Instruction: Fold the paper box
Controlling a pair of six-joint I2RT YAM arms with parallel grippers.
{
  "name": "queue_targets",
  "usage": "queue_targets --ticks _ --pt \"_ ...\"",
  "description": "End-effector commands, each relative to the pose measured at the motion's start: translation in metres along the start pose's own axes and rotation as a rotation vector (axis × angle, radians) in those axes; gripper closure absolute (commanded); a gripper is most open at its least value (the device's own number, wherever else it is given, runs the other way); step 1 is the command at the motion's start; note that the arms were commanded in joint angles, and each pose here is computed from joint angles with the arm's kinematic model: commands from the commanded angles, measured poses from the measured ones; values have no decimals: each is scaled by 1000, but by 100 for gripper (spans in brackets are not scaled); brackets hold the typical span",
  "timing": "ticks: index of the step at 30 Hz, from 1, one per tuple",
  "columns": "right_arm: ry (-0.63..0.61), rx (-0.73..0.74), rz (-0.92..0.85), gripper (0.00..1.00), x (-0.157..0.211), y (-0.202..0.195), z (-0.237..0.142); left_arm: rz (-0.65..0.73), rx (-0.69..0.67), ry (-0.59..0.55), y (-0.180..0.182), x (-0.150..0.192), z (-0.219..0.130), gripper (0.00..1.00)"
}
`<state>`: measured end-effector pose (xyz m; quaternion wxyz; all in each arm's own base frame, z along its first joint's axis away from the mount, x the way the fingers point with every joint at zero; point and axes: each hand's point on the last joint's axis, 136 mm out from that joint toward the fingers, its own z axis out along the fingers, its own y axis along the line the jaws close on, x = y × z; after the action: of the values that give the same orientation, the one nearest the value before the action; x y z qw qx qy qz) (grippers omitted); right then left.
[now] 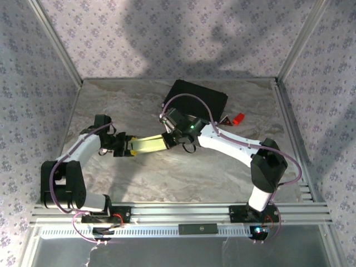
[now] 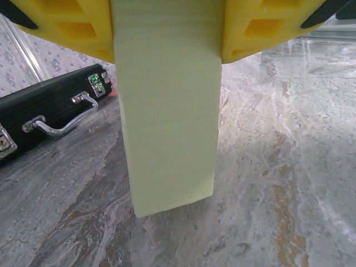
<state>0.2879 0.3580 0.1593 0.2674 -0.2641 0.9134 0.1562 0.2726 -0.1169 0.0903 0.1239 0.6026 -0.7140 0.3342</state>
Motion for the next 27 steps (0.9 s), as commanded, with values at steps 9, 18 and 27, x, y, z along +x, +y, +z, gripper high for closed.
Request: queue_targets --ticks 9,18,27 --pt "49 72 168 100 -1 7 1 -45 0 -34 5 -1 -2 80" --pt "74 69 253 100 -3 7 -2 -39 -12 -46 5 1 2 82" --pt "88 35 366 100 -8 5 -3 -30 -35 -68 10 4 6 84"
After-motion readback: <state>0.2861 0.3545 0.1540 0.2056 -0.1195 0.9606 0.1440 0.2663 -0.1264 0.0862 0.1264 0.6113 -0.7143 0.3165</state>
